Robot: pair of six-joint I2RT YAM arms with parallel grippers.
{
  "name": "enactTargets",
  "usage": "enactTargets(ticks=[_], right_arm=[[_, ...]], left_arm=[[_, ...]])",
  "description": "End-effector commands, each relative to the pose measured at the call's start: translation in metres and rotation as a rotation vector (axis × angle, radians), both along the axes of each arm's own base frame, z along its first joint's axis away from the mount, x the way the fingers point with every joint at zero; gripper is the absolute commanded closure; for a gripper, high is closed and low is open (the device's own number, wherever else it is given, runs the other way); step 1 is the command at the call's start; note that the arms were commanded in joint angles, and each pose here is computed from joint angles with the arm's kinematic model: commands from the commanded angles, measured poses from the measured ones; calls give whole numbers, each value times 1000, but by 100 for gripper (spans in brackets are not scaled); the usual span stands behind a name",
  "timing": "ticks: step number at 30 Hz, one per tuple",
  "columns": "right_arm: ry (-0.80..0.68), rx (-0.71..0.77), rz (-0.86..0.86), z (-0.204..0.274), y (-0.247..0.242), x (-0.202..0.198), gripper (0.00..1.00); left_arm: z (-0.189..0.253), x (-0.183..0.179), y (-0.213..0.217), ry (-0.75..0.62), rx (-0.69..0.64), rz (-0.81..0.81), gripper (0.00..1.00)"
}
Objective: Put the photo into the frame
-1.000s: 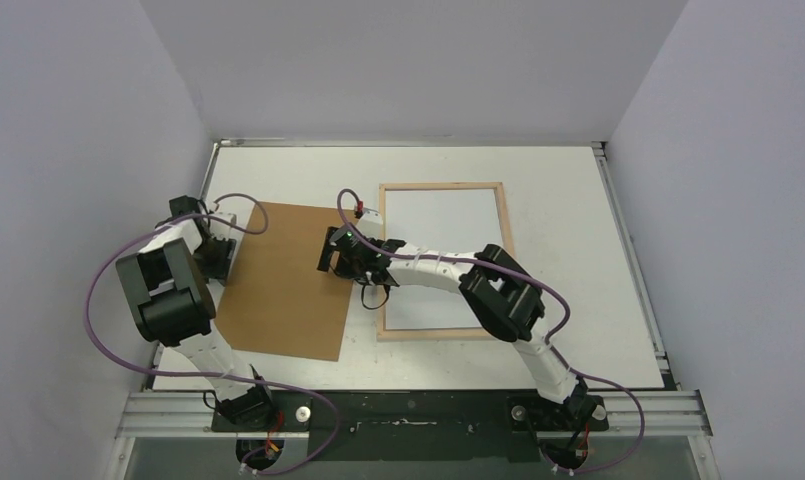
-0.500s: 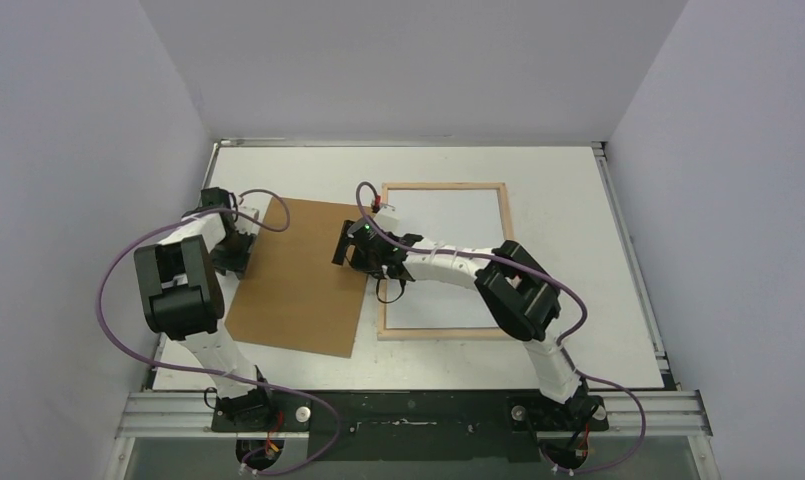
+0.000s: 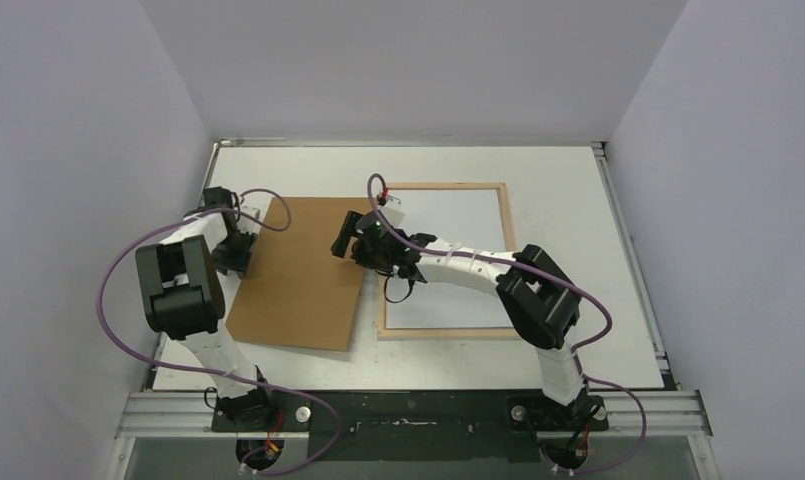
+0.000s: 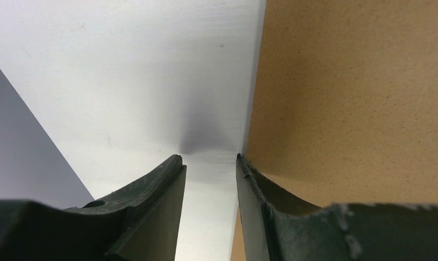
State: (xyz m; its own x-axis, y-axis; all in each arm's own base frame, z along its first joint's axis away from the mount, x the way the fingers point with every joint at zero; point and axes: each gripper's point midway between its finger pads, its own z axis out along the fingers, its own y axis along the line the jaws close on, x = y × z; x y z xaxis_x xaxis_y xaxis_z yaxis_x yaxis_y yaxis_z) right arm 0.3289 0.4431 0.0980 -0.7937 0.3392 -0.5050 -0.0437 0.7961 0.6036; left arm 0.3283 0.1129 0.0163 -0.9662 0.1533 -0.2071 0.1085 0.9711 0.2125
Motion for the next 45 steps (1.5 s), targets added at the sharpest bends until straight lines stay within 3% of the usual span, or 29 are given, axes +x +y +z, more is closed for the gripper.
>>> enactTargets(ticks=[1,15,24,45], right_arm=[[-53,273,55,77,27,-13,6],[-22,241,-30,61,-25,-3,7],[46,121,-73,15,-62,0,6],[32,50,-60,9,-103,13,4]], left_arm=[[-12,7,-61,12,-192,-44,61],[-7,17,-106,13,-214,-116,61],[-7,11,-94,22,-174,-123,62],[-7,12,-91,35,-170,-118,62]])
